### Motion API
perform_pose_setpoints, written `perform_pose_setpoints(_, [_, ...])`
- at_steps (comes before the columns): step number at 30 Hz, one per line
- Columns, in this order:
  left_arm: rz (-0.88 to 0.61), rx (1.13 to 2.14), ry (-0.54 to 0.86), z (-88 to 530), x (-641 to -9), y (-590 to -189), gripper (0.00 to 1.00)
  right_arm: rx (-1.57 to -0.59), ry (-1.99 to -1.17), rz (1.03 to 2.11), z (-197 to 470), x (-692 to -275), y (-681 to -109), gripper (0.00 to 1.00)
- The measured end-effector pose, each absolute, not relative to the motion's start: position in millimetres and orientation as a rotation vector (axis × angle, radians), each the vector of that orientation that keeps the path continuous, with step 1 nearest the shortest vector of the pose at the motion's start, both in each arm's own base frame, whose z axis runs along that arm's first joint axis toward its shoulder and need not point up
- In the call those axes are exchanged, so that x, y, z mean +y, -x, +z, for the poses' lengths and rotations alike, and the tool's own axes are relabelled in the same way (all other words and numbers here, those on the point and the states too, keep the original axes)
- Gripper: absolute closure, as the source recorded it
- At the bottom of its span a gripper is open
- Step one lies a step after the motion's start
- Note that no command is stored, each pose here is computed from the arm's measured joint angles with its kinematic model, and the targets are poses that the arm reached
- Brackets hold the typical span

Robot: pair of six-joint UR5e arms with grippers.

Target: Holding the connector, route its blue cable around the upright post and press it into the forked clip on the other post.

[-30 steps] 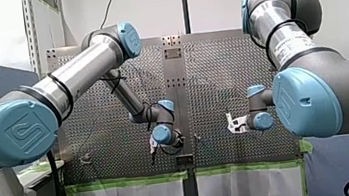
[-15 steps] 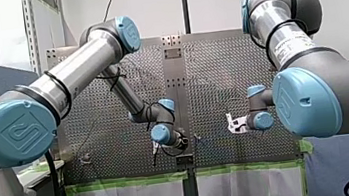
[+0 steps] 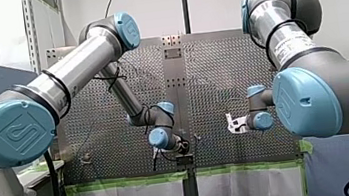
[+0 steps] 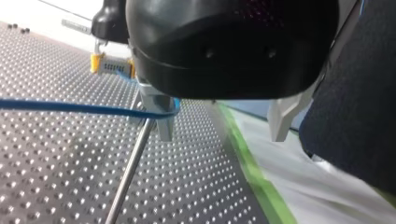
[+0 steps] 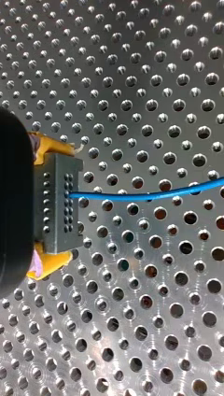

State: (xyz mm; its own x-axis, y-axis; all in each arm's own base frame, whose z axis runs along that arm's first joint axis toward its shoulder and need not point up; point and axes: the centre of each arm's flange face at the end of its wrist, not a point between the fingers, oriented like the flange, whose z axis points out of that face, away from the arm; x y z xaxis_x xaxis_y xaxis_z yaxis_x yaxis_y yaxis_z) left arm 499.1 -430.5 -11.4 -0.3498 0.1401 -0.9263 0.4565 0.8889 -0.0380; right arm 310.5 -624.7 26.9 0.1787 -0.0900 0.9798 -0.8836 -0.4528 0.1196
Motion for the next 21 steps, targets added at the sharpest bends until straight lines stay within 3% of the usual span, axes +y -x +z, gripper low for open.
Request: perform_pose_setpoints(21, [-0.384,1.872,-0.439,6,-441,-490,0.00,-0.934,-1.721,1.346,25,-623,-311,1.00])
